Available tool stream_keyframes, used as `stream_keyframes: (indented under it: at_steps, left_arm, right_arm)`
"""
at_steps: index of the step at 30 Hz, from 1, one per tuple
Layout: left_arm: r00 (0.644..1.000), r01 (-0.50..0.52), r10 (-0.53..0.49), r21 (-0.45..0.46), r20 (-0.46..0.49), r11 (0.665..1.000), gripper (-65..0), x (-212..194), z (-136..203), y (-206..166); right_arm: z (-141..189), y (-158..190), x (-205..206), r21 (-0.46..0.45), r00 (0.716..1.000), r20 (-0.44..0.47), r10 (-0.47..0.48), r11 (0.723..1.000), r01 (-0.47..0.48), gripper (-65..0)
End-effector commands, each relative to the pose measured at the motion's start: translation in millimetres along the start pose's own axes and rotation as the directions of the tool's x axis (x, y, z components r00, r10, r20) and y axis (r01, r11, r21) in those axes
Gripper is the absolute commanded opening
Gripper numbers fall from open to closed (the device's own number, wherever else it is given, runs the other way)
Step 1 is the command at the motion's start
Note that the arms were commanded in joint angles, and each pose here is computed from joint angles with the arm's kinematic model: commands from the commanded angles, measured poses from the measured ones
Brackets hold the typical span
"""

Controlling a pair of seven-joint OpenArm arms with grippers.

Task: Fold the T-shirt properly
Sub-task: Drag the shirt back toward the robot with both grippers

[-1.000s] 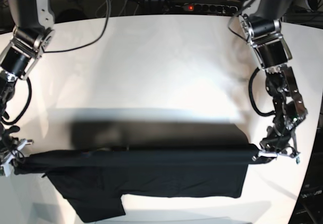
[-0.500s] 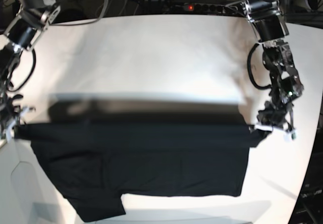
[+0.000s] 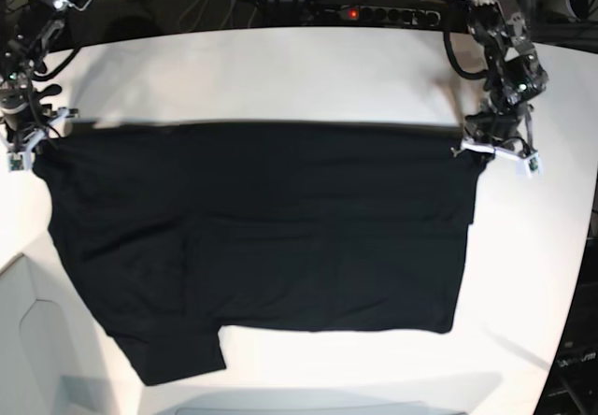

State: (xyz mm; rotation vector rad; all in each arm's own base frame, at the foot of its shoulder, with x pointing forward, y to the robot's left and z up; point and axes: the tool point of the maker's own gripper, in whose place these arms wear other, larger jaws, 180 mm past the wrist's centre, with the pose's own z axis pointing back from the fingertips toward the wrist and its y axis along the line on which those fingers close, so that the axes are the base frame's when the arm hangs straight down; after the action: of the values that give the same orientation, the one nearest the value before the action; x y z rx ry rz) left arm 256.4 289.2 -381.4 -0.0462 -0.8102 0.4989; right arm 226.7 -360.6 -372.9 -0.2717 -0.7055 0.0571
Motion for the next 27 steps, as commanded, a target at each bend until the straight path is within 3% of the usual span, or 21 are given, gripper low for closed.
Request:
stream_keyframes:
  at_steps: [1,9,16,27]
  left_arm:
    - [0.998,0.020,-0.021,0.016,0.053,1.000,-64.9,14.4,7.8,6.8]
    - [0.999,0.040,-0.041,0.099,0.009,0.994,-64.9,-11.2,35.3,43.3]
    - [0.993,0.061,-0.045,0.151,-0.110,0.987,-64.9,-60.7,56.5,68.1]
    - [0.990,0.043,-0.011,0.230,-0.138,0.972,-64.9,-75.9,76.2,98.8]
  right_arm:
    - [7.0,-14.3,7.4,-0.034,1.000,0.029,0.012,0.999,-0.011,-65.0]
    - [17.2,-17.2,-32.0,-0.037,0.998,-0.059,0.020,0.999,-0.022,-65.0]
    - [24.4,-15.2,-56.8,-0.027,0.992,-0.118,0.034,0.999,-0.038,-65.0]
    - [41.6,-7.7,-104.2,-0.011,0.975,-0.220,0.026,1.000,-0.029,-65.0]
